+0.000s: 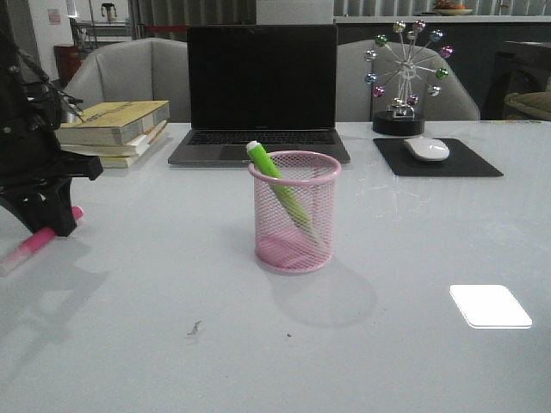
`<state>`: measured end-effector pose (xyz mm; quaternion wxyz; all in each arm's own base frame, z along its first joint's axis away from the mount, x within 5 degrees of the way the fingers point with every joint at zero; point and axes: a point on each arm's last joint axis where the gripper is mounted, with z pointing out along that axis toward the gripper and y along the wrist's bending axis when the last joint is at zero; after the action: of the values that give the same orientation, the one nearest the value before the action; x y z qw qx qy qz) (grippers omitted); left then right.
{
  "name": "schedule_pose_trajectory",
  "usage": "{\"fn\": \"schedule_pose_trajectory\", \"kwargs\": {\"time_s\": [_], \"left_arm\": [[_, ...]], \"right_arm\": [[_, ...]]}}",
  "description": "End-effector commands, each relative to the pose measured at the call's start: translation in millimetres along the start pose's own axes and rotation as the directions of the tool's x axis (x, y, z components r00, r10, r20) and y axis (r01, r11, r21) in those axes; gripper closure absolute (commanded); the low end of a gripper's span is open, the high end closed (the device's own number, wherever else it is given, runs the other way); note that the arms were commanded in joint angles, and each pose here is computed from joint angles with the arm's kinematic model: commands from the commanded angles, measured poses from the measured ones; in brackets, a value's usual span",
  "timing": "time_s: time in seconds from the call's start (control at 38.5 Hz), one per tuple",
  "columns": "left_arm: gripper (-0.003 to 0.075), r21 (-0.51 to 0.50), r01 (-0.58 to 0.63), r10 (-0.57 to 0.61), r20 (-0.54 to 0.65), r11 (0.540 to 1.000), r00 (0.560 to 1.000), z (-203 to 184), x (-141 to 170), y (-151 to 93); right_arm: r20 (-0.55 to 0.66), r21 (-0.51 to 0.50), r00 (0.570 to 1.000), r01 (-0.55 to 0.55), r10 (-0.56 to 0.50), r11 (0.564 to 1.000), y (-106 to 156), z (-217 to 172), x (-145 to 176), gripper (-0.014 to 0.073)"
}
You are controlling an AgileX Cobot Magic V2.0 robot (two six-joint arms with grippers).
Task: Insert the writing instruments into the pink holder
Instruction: 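Lift the pink highlighter and carry it above the pink holder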
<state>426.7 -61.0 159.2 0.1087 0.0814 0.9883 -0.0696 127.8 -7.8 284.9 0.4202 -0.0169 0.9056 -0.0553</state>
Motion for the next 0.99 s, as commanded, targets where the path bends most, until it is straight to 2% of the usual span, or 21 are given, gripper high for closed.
{"fn": "schedule_pose_trajectory", "kwargs": {"time_s": [0.0, 0.13, 0.26, 0.44, 0.62, 0.73, 0.96], "left_arm": [[0.0628, 0.035, 0.002, -0.005, 0.076, 0.999, 0.997, -27, -7, -13], [0.0629, 0.035, -0.021, 0.014, 0.203, 0.999, 0.979, -52, -15, -25], [0.0628, 0.025, -0.058, 0.045, 0.383, 0.998, 0.923, -89, -23, -41], [0.0628, 0.028, -0.124, 0.084, 0.587, 0.992, 0.805, -142, -25, -74], [0.0629, 0.056, -0.200, 0.090, 0.752, 0.978, 0.653, -183, -20, -116], [0.0629, 0.104, -0.234, 0.049, 0.822, 0.967, 0.567, -194, -16, -142], [0.0628, 0.182, -0.300, -0.033, 0.897, 0.936, 0.440, -195, -1, -194]], "right_arm": [[0.083, 0.019, 0.996, 0.019, -0.020, 1.000, -3, -6, -12, 0.0162], [0.060, 0.020, 0.998, 0.019, -0.021, 1.000, -3, -6, -10, 0.0162], [0.054, 0.020, 0.998, 0.019, -0.020, 1.000, -3, -6, -10, 0.0162], [0.054, 0.020, 0.998, 0.019, -0.020, 1.000, -3, -6, -10, 0.0162], [0.054, 0.020, 0.998, 0.019, -0.020, 1.000, -3, -6, -10, 0.0162], [0.054, 0.020, 0.998, 0.019, -0.020, 1.000, -3, -6, -10, 0.0162], [0.052, 0.020, 0.998, 0.019, -0.021, 1.000, -3, -6, -9, 0.0162]]}}
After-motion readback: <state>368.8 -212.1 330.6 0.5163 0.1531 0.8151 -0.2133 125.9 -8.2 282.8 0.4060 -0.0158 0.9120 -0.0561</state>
